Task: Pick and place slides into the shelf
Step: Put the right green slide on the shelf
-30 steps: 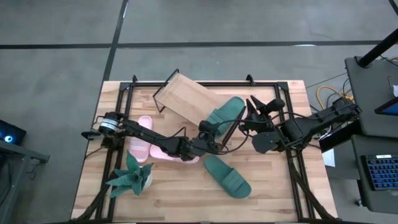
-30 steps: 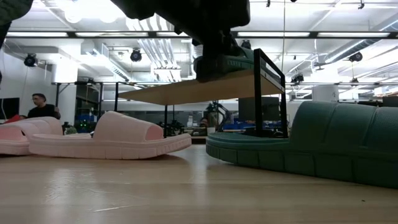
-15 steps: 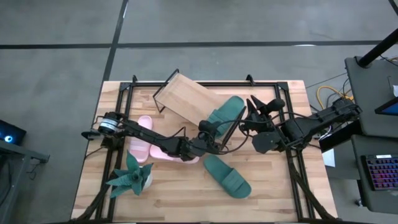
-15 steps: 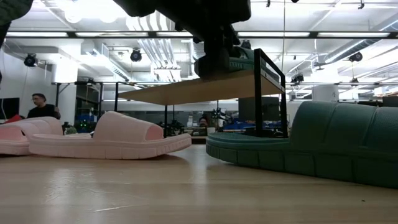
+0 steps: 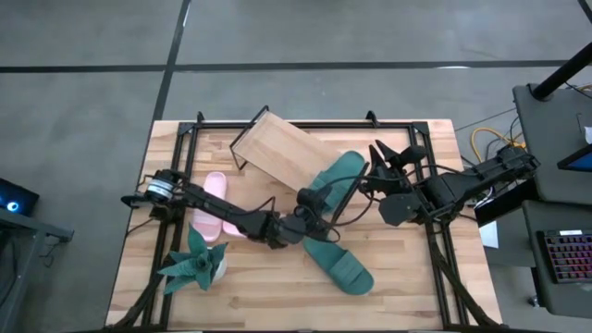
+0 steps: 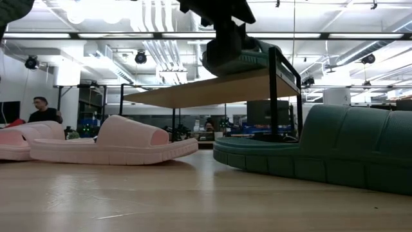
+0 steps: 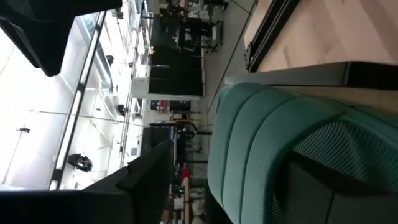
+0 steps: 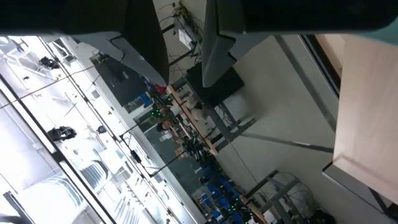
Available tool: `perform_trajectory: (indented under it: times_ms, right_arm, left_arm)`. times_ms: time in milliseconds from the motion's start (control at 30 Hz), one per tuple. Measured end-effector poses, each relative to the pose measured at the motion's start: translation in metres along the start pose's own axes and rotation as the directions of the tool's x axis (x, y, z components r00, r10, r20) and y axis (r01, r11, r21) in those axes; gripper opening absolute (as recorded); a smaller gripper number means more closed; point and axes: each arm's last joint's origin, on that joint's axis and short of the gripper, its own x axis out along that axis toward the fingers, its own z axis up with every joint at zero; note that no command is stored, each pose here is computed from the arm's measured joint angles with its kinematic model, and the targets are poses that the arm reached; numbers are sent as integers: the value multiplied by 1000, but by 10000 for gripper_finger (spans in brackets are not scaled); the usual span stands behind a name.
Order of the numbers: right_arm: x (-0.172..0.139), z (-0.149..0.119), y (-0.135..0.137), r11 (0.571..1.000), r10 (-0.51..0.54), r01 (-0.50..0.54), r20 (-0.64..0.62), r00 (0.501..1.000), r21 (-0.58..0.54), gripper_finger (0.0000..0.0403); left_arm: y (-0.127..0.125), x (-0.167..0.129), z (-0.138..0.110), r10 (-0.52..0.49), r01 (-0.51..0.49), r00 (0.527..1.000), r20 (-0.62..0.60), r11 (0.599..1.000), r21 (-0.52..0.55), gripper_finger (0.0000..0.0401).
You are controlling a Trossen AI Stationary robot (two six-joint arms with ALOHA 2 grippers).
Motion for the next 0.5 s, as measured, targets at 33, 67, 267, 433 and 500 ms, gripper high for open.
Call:
perform_trajectory:
  times_ms: [33,67,267,433,500]
  right_arm:
    - [0,0,0,1000,0,0,0,1000,0,85]
    - [0,0,0,1000,0,0,0,1000,0,83]
    - [0,0,0,1000,0,0,0,1000,1,83]
    - [0,0,0,1000,0,0,0,1000,1,87]
    - [0,0,0,1000,0,0,0,1000,1,87]
  left_arm:
    - [0,1,-1,1,-1,1000,-3,1000,6,234]
    - [1,3,-2,2,-2,1000,-9,1000,13,234]
    - [2,14,-9,1,-1,1000,-19,1000,20,235]
    - [5,21,-14,-5,6,1000,-20,999,38,235]
    - [9,20,-15,-23,24,999,-24,998,64,235]
